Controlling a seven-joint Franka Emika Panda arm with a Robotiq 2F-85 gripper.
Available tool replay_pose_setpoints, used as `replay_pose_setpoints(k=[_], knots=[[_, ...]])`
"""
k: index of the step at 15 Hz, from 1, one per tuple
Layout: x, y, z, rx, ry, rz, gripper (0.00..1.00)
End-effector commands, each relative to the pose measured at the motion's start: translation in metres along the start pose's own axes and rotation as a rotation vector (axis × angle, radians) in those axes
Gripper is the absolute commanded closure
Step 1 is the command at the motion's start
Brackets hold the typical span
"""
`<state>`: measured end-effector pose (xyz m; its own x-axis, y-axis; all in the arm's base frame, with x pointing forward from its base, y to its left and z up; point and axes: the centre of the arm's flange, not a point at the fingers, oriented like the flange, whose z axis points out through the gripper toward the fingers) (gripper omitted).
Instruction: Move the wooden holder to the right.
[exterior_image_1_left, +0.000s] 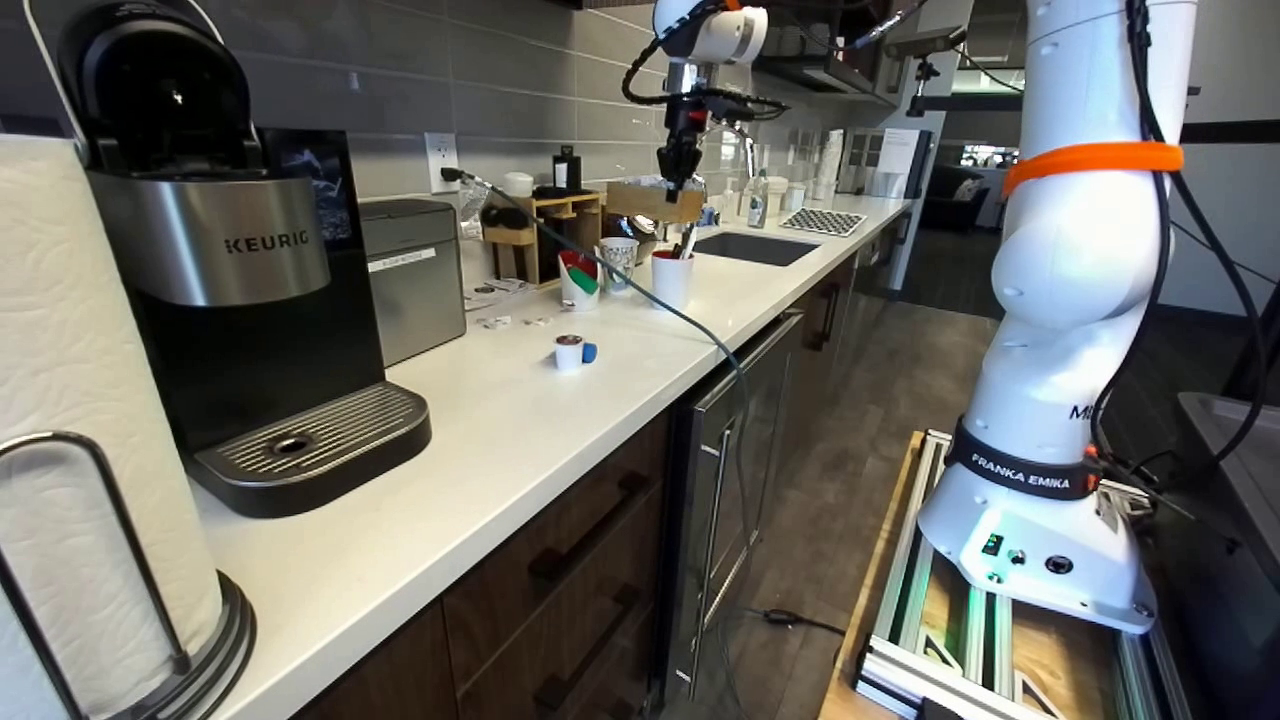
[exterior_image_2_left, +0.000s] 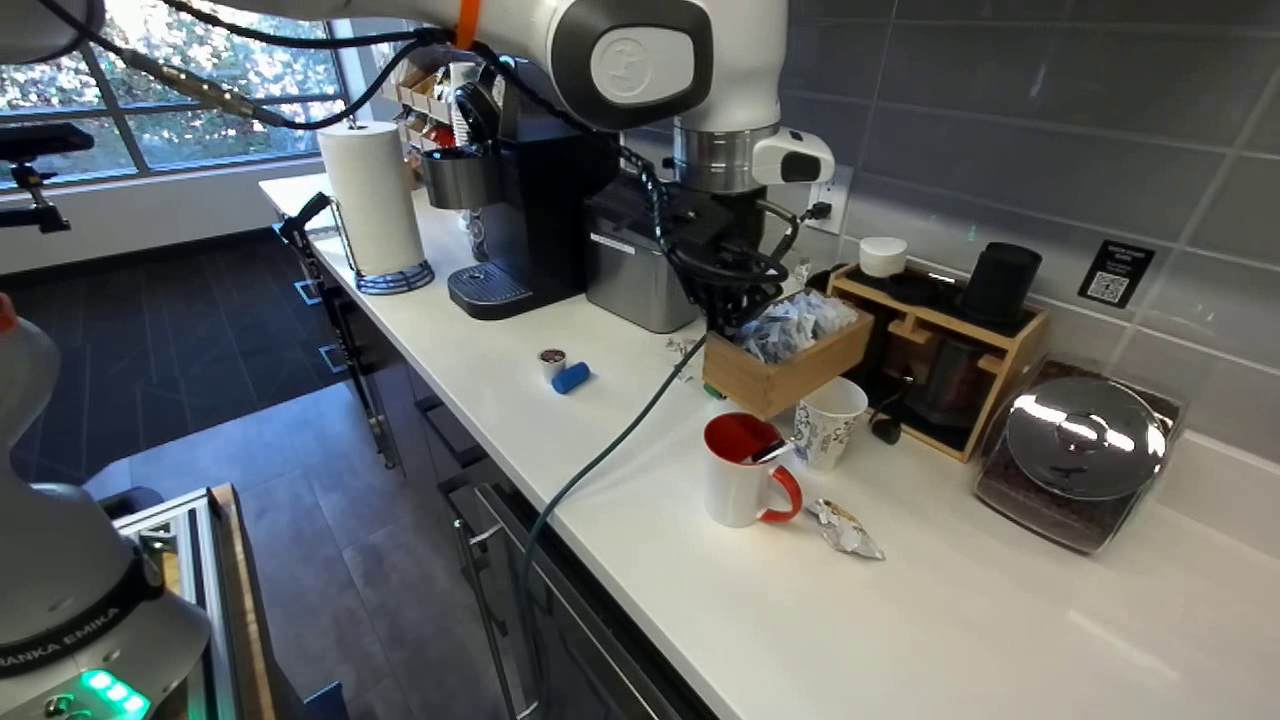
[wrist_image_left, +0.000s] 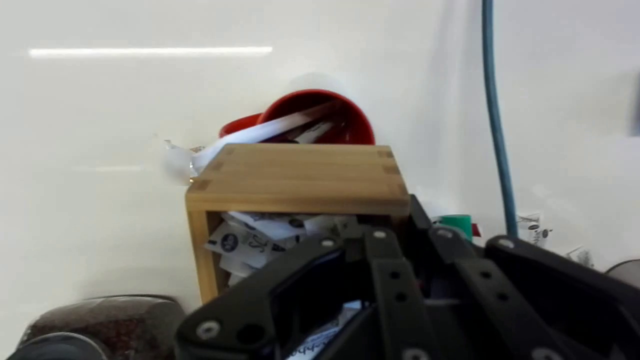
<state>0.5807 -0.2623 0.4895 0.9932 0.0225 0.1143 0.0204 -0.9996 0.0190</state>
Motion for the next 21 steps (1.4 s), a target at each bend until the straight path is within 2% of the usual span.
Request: replay_pose_setpoints(k=[1, 7, 8, 9, 12, 16, 17, 21], knots=[[0.023, 0.050, -0.017, -0.002, 0.042, 0.084, 0.97], [0.050, 0.117, -0.010, -0.043, 0.040, 0.161, 0.97], [0.053, 0.117, -0.005, -0.035, 0.042, 0.163, 0.97], [0.023, 0.101, 0.000, -0.058, 0.041, 0.141, 0.89], [0.033, 0.107, 0.011, -0.058, 0.035, 0.147, 0.89], [0.037, 0.106, 0.008, -0.059, 0.040, 0.150, 0.89], [0.037, 0.106, 0.007, -0.059, 0.041, 0.150, 0.97], [0.055, 0.121, 0.020, -0.158, 0.051, 0.196, 0.97]])
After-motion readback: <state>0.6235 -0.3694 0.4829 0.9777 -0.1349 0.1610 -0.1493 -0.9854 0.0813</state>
